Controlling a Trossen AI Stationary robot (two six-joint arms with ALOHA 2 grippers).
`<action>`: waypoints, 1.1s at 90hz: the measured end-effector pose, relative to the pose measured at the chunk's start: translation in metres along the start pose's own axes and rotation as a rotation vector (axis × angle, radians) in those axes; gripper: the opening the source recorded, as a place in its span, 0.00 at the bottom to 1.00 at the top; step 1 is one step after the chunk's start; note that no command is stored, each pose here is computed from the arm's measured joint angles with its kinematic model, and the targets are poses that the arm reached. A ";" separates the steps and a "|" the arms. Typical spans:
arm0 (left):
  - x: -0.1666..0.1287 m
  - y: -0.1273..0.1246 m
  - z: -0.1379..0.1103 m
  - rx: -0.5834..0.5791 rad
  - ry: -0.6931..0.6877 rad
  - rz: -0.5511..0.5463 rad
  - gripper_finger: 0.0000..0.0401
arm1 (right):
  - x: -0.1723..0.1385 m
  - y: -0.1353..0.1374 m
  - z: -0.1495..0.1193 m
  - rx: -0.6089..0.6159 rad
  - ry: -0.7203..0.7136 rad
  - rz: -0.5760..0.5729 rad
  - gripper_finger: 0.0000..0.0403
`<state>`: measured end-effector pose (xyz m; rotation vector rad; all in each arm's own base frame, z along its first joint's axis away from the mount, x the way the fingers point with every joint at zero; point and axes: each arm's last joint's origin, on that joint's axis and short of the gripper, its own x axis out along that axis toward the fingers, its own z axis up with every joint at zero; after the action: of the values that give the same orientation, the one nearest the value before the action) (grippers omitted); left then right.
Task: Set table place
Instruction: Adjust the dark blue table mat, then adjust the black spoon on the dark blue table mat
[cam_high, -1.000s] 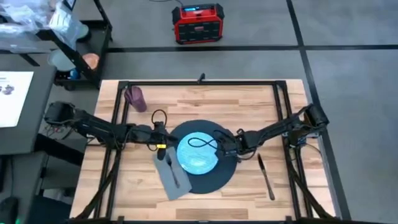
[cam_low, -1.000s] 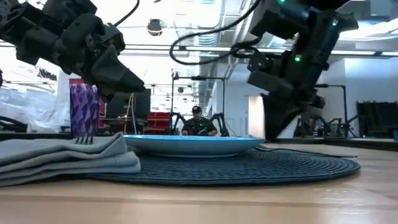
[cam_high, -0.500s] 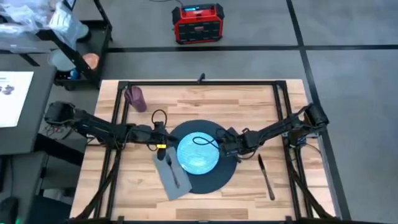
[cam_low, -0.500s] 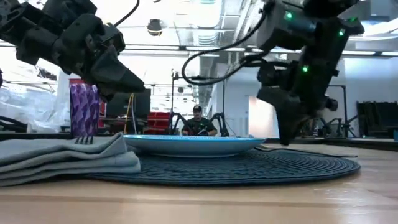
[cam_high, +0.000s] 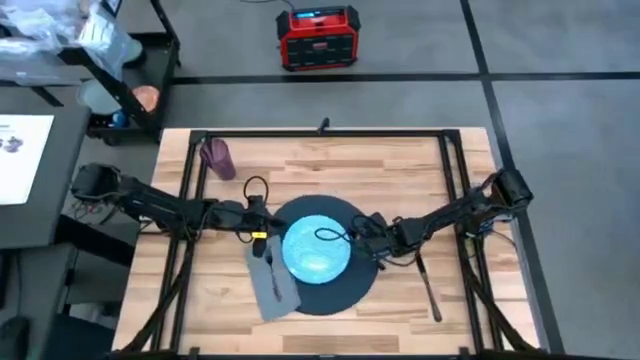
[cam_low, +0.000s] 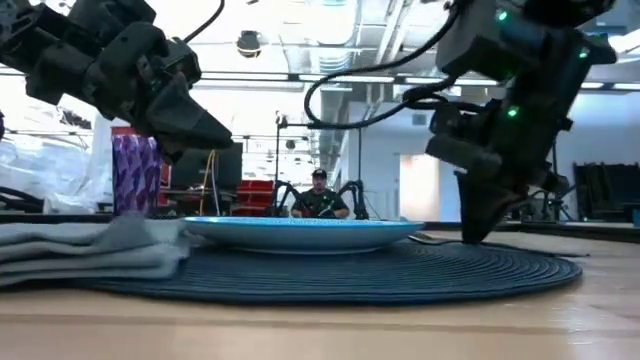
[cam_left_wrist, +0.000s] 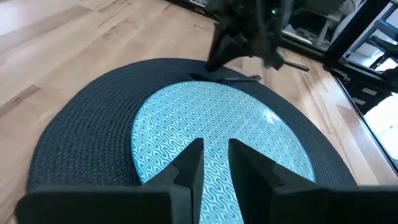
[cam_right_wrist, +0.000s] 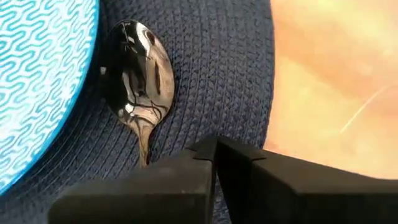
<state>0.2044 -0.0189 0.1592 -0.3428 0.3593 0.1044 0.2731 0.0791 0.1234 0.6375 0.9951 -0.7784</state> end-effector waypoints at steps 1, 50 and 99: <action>0.000 0.000 0.000 0.000 0.000 0.000 0.14 | 0.000 0.000 -0.001 0.002 0.002 0.002 0.00; 0.000 0.000 0.000 -0.009 0.000 0.000 0.14 | -0.020 0.009 -0.051 0.099 -0.002 0.035 0.00; 0.000 0.000 0.000 -0.013 0.000 0.001 0.14 | -0.031 0.016 -0.047 0.036 -0.128 0.016 0.00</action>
<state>0.2044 -0.0189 0.1591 -0.3554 0.3584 0.1079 0.2526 0.1330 0.1337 0.6187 0.8599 -0.8144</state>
